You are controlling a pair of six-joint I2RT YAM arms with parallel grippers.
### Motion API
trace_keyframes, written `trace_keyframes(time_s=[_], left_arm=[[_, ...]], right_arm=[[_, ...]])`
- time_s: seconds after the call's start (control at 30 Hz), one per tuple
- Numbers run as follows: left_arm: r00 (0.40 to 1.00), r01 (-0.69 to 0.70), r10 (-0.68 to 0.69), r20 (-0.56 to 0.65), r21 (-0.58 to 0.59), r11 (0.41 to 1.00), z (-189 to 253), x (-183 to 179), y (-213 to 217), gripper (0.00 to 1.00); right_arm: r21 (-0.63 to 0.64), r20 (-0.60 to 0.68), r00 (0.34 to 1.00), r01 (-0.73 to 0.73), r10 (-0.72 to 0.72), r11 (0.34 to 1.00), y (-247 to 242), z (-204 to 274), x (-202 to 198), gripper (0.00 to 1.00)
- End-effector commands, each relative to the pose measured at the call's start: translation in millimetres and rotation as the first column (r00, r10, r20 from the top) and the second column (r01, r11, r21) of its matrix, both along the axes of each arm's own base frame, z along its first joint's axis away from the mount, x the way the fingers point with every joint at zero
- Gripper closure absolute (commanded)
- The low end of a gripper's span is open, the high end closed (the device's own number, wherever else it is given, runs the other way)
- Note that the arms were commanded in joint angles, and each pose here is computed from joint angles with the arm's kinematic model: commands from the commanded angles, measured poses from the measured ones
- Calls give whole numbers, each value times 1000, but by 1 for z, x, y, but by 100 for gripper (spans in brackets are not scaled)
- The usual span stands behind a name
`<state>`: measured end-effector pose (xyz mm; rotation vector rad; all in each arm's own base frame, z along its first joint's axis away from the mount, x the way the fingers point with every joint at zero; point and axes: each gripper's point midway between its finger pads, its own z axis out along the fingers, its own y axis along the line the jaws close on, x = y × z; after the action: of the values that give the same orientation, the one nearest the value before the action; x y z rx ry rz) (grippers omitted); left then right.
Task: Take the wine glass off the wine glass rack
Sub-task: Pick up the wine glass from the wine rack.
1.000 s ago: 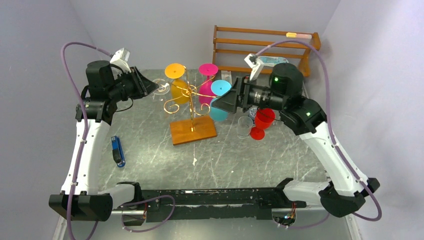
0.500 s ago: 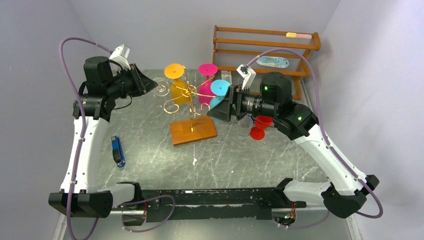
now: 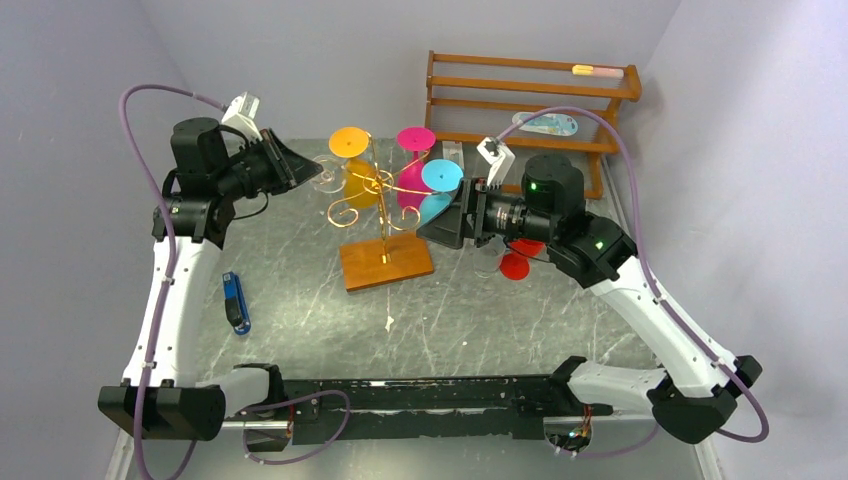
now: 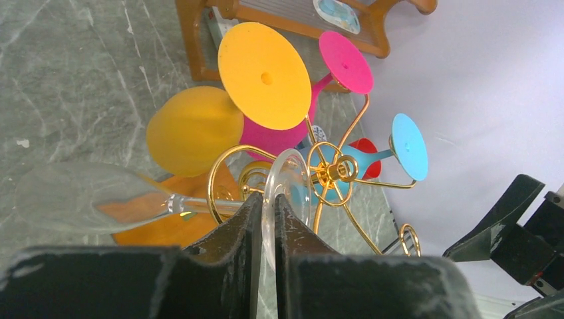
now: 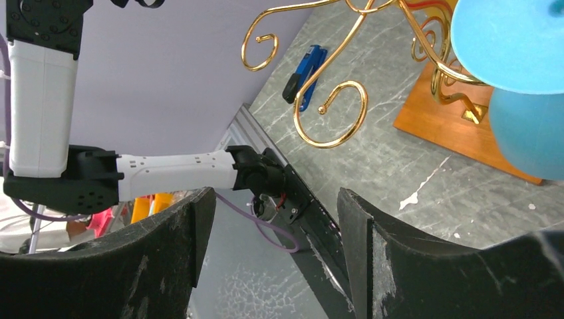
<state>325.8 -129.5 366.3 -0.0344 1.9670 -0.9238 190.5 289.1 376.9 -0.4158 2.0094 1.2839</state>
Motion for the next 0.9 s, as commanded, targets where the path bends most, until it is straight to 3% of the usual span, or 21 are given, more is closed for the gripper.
trace_keyframes(time_s=[0.0, 0.23, 0.87], left_arm=[[1000, -9, 11, 15, -82, 997, 11, -2, -4, 95], [994, -109, 112, 16, -103, 989, 18, 3, 7, 95], [973, -225, 231, -6, -267, 937, 30, 2, 21, 95]], right_arm=[[12, 3, 1000, 20, -20, 1000, -5, 2, -4, 29], [5, 1, 999, 47, -47, 999, -11, 0, -5, 28], [-20, -7, 995, 96, -97, 995, -18, -9, -1, 27]])
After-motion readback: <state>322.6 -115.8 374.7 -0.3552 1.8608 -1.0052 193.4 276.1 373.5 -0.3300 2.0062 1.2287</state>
